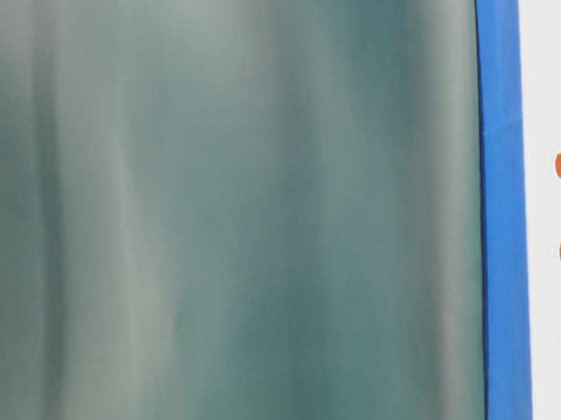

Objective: Touch the tip of the soldering iron to the mark.
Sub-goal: 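Move the right gripper toward the red-handled soldering iron on the table, then lower the open right gripper over the iron's red handle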

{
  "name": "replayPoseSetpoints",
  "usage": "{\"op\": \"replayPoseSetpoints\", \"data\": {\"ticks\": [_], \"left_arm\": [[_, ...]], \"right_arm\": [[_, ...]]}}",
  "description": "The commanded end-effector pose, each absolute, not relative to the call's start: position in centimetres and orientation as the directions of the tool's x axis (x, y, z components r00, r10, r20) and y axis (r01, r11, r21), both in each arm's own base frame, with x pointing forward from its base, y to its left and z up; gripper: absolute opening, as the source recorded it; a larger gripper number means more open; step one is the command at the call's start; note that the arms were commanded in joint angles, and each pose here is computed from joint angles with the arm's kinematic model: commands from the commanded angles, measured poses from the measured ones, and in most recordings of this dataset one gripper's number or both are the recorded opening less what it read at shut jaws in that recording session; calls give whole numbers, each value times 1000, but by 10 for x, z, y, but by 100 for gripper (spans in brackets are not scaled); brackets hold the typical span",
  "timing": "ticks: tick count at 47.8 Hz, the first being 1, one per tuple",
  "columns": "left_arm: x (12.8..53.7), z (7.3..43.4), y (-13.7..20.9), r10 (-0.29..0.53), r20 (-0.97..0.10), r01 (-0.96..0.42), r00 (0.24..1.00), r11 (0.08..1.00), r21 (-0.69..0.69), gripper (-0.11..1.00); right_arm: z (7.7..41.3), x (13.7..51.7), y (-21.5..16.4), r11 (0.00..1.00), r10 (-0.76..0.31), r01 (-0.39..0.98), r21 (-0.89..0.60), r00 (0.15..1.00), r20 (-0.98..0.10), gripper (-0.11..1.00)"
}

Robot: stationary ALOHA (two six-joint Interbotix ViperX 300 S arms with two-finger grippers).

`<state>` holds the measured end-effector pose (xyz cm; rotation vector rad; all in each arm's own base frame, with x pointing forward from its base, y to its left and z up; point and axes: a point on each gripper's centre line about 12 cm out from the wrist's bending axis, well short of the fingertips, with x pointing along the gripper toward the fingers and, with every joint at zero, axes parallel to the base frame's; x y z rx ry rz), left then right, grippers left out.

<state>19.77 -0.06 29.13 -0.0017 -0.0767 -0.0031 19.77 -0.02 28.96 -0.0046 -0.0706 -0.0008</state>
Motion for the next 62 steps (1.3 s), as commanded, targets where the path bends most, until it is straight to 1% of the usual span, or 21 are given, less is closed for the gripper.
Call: {"op": "replayPoseSetpoints", "data": {"ticks": [1,3,5,7,12,20,24,27,30,34,36,37,38,39,42,43,45,50,58,62], "left_arm": [[198,296,-1,-5,92,5,996,1000,5,0],[198,296,-1,-4,92,3,996,1000,6,0],[198,295,-1,-4,87,3,996,1000,5,0],[199,295,-1,-4,87,3,996,1000,5,0],[199,293,-1,-4,78,3,997,1000,5,0],[199,291,0,0,77,0,997,1000,1,0],[199,291,1,4,75,-4,997,1000,1,0],[199,291,2,9,78,-9,997,1000,1,0],[199,290,3,13,78,-13,997,1000,1,0],[199,289,3,13,75,-13,997,1000,1,0],[199,288,3,13,74,-13,997,1000,1,0],[198,288,3,13,74,-13,997,1000,0,0],[198,288,3,14,74,-15,997,1000,1,0],[198,287,3,15,72,-15,997,1000,0,0],[198,287,3,13,71,-13,997,1000,1,0],[198,287,3,13,72,-13,997,1000,1,0],[197,287,3,13,72,-13,997,1000,1,0],[197,286,3,14,72,-15,997,1000,3,0],[197,285,3,15,77,-15,997,1000,5,0],[196,285,3,14,77,-15,997,1000,8,0]], "right_arm": [[302,201,4,1000,18,-19,15,995,100,0],[303,203,6,999,30,-32,18,995,98,-1],[304,205,10,998,48,-51,21,994,93,-5],[306,207,14,997,65,-68,31,994,86,-6],[308,214,21,994,97,-100,54,994,46,-6],[299,230,27,989,117,-114,92,992,-35,-6],[294,240,32,986,132,-124,108,989,-72,-3],[291,248,36,984,144,-133,119,985,-95,2],[286,257,41,982,156,-139,130,980,-122,13],[280,271,49,976,177,-153,152,971,-162,34],[277,277,54,974,187,-159,159,966,-180,46],[274,280,56,973,191,-161,163,963,-191,55],[273,283,58,972,195,-162,169,961,-198,59],[271,287,60,971,199,-164,173,958,-207,67],[265,299,65,968,205,-160,195,950,-237,84],[262,302,67,967,208,-160,200,947,-246,89],[258,310,69,965,208,-154,211,941,-265,90],[250,328,79,962,218,-153,228,929,-298,86],[236,355,93,956,229,-143,257,912,-340,85],[222,368,96,954,221,-120,275,900,-375,85]]}}
